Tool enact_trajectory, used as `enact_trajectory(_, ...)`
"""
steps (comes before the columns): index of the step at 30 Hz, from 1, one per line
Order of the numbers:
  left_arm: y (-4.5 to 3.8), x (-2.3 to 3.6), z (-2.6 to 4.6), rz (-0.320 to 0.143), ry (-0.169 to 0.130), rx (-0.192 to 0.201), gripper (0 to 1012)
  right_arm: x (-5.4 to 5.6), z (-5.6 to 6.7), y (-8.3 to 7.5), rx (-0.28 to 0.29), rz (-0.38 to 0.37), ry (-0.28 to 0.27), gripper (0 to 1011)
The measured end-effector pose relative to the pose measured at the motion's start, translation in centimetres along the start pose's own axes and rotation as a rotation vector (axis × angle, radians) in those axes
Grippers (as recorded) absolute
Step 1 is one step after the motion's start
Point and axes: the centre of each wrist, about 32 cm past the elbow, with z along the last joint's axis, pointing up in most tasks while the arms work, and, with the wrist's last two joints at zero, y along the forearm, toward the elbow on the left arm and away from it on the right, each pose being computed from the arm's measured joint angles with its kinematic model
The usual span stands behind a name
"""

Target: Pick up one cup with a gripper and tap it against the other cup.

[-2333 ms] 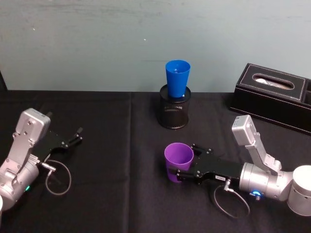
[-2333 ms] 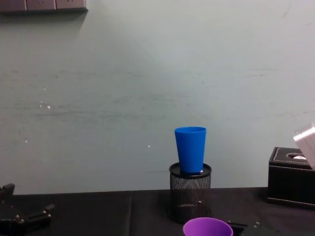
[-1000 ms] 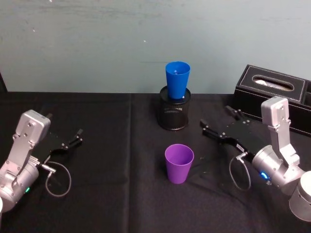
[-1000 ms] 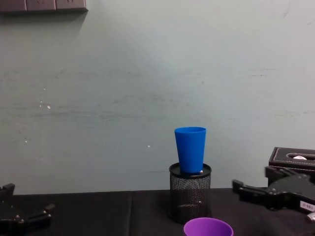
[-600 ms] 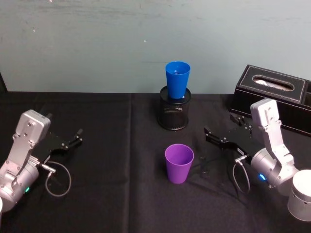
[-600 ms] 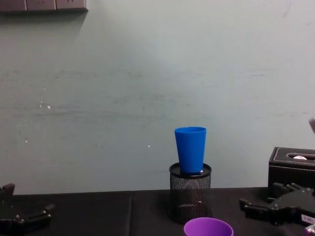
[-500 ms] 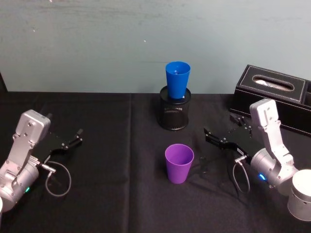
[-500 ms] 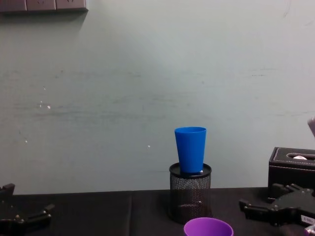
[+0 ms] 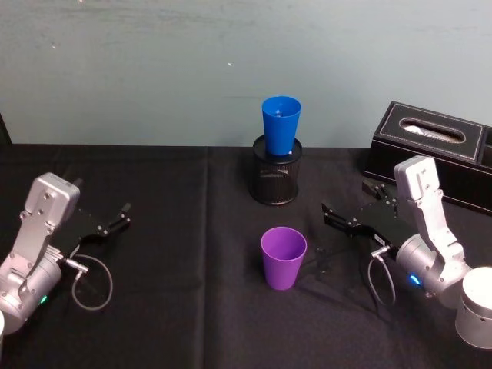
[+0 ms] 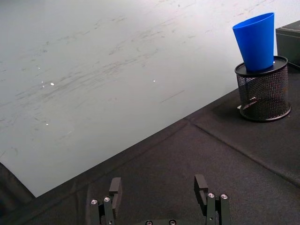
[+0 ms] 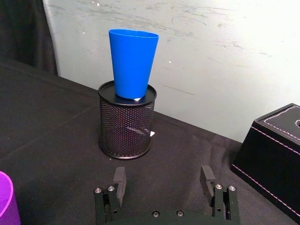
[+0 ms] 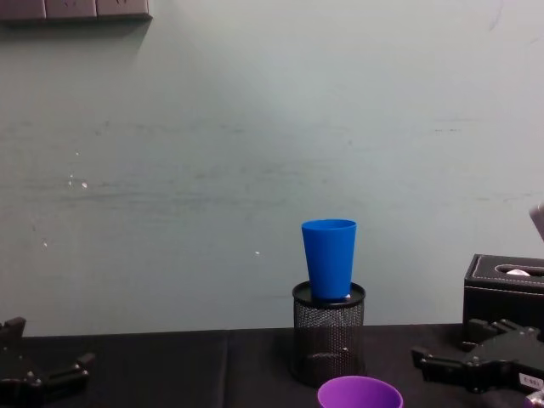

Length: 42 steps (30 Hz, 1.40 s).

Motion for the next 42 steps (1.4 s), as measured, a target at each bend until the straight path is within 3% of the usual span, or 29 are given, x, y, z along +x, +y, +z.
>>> enact_trajectory(42,0.0,0.0,0.0,0.0,0.0,0.0,1011,-0.04,0.0,-0.01,0.001,-0.005,-0.002,1003)
